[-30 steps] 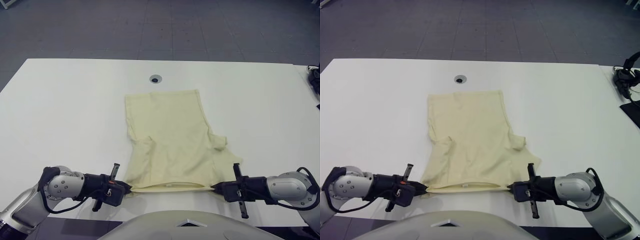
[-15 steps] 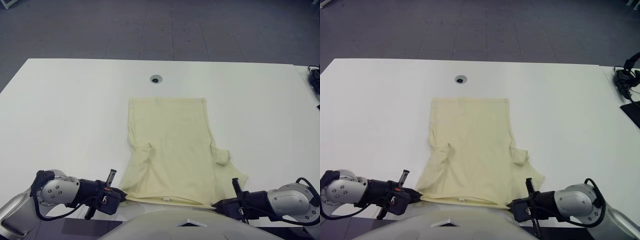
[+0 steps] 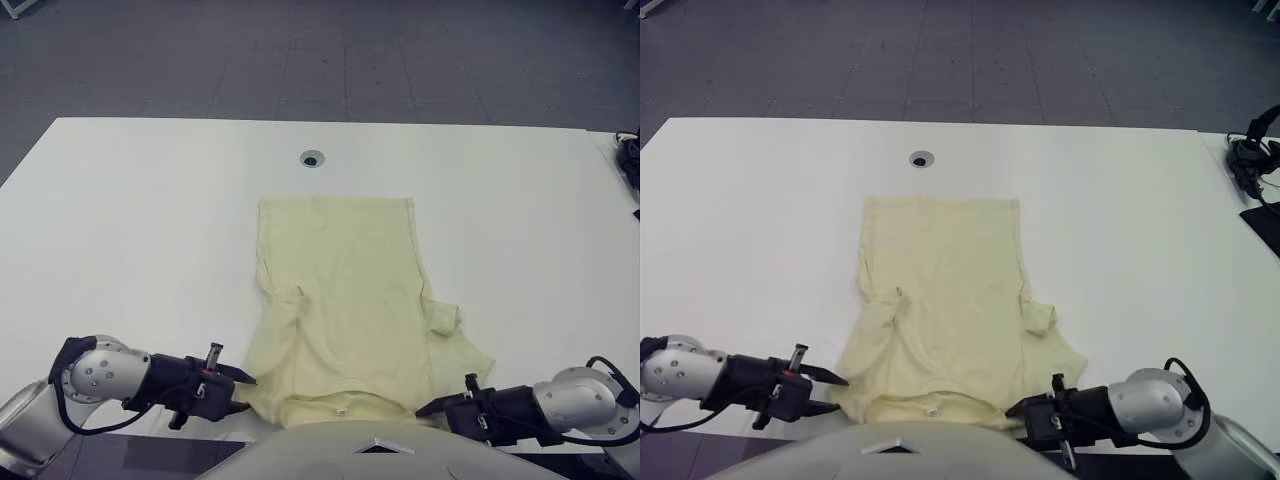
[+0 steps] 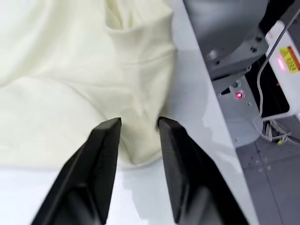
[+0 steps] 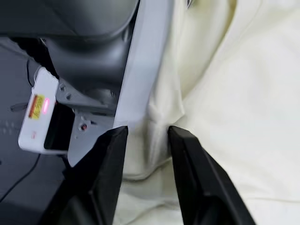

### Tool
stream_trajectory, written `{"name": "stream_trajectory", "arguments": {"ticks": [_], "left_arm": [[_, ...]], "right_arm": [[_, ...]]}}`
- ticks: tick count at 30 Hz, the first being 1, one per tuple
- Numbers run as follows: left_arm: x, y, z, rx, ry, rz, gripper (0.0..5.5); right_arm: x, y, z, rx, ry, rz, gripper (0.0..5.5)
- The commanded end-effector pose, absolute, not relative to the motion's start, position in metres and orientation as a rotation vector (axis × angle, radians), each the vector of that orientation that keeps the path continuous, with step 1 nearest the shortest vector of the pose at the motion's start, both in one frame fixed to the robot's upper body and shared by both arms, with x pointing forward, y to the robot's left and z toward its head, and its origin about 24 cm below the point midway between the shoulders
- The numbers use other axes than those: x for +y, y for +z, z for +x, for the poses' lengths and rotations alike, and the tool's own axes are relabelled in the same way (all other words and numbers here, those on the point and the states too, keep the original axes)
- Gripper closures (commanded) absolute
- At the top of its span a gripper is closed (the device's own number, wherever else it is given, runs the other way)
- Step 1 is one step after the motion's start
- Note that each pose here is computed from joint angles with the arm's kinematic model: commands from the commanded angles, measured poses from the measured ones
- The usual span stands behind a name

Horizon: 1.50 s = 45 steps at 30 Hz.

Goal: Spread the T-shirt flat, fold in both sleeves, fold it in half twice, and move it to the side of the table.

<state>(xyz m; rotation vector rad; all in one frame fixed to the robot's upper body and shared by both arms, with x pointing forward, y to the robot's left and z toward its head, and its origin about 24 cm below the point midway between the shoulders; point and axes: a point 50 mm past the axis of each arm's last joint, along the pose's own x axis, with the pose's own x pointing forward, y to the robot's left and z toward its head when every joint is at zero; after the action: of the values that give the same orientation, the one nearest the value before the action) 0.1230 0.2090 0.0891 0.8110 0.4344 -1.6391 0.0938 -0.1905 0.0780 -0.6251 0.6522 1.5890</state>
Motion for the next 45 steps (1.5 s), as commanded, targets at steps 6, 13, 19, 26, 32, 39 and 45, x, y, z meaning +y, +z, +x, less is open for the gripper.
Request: {"name": "stream_trajectory", "arguments": {"ticks": [6,13,19,26,32,39,45], "left_arm": [[0.216,0.125,0.149,0.204,-1.518,0.486,2.45],[0.218,0.128,0.16,0.161,-1.454,0.43,1.38],[0.21,0.11,0.172,0.201,-1.37,0.483,0.38],[0.183,0.086,0.187,0.173,-1.325,0.574,0.1],[0.181,0.077,0.189,0.173,-1.272,0.665,0.1],[0.186,0.075,0.171,0.205,-1.274,0.782,0.1],[0.198,0.065,0.163,0.263,-1.24,0.887,0.1]], "right_arm": [[-0.203,0.112,0.127,0.471,1.446,-0.455,2.41],[-0.206,0.135,0.153,0.312,1.346,-0.362,1.39],[-0.197,0.119,0.174,0.293,1.215,-0.41,0.44],[-0.175,0.083,0.22,0.25,0.977,-0.547,0.12],[-0.16,0.069,0.243,0.169,0.894,-0.68,0.12],[-0.175,0.041,0.248,0.28,0.856,-0.872,0.12],[-0.202,0.029,0.241,0.371,0.823,-1.019,0.12]]}}
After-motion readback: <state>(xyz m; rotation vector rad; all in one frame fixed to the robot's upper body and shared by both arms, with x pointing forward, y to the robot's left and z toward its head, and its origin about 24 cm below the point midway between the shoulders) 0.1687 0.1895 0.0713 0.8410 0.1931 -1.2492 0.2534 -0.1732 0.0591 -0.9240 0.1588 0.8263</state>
